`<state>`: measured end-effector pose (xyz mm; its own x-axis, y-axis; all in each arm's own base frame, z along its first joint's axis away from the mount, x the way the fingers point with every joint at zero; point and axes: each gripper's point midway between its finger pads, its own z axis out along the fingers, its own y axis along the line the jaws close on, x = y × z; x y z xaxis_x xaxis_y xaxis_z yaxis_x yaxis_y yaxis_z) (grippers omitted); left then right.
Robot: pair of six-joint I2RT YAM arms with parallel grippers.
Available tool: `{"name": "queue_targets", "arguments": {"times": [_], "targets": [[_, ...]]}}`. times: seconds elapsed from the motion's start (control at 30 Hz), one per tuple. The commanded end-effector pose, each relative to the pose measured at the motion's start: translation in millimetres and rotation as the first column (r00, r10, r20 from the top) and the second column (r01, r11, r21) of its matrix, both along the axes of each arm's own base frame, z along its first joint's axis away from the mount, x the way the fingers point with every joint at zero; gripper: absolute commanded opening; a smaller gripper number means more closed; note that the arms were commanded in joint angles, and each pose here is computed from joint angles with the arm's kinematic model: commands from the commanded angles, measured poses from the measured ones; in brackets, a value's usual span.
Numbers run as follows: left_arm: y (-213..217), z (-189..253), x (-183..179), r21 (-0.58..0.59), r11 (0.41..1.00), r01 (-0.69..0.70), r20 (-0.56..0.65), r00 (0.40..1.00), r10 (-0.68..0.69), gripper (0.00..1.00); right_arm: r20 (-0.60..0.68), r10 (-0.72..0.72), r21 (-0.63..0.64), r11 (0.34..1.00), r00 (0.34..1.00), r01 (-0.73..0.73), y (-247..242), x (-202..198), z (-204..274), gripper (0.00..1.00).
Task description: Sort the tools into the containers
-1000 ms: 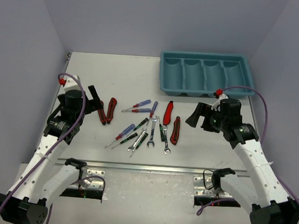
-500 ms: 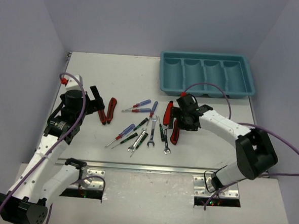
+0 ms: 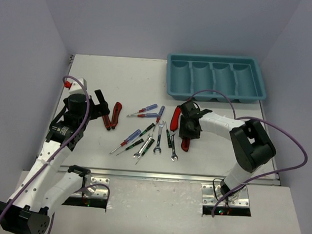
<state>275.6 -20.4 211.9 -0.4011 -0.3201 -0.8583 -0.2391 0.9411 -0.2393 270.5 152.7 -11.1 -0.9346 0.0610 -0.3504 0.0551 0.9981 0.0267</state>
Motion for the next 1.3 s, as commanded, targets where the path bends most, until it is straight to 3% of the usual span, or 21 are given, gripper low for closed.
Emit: {"name": "queue_targets", "arguments": {"times": [0.0,0.13,0.37,0.5,0.63,0.83,0.97,1.0,1.1,1.2,1.27], "targets": [[-4.3,12.5,5.7,-0.01,1.0,0.016,0.056,0.998,-0.015,1.0,0.043,-0.011,-0.037,0.999,0.999,0.012,-8.4,2.1,0.4,0.27],[-5.1,12.6,5.7,-0.011,1.0,0.019,0.057,0.998,-0.018,1.0,0.092,0.008,-0.027,1.0,0.996,-0.006,-11.1,2.5,22.2,0.17],[-5.2,11.5,6.9,-0.011,1.0,0.018,0.051,0.999,-0.017,1.0,0.298,0.08,0.008,0.996,0.951,-0.087,-2.6,37.8,118.7,0.16],[-4.1,9.9,7.9,-0.008,1.0,0.012,0.045,0.999,-0.011,1.0,0.362,0.084,0.036,0.994,0.928,-0.104,1.3,81.2,161.8,0.15],[-1.8,7.7,7.8,-0.002,1.0,0.0,0.037,0.999,0.0,1.0,0.376,0.093,0.051,0.991,0.922,-0.121,8.2,155.8,187.3,0.16],[0.0,3.5,8.8,-0.003,1.0,-0.016,0.022,1.0,0.016,1.0,0.384,0.095,0.029,0.993,0.919,-0.115,23.2,264.2,183.7,0.18],[-2.5,-1.8,11.1,-0.005,1.0,-0.007,0.001,1.0,0.007,1.0,0.443,0.116,0.063,0.985,0.889,-0.16,31.6,307.4,170.1,0.25],[-4.1,-2.5,11.7,-0.01,1.0,0.0,-0.002,1.0,0.0,1.0,0.519,0.111,0.076,0.982,0.847,-0.175,35.8,321.1,182.5,0.32],[-5.5,-4.8,14.1,-0.015,1.0,0.004,-0.012,1.0,-0.004,1.0,0.578,0.12,0.063,0.98,0.807,-0.19,37.9,335.4,192.4,0.57],[-7.0,-9.2,15.1,-0.03,1.0,-0.003,-0.03,1.0,0.002,1.0,0.584,0.128,0.029,0.984,0.802,-0.178,32.5,336.3,207.6,0.91],[-8.7,-13.6,17.0,-0.05,0.999,-0.017,-0.055,0.998,0.014,1.0,0.609,0.127,0.019,0.984,0.783,-0.175,27.2,327.8,230.1,0.99]]}}
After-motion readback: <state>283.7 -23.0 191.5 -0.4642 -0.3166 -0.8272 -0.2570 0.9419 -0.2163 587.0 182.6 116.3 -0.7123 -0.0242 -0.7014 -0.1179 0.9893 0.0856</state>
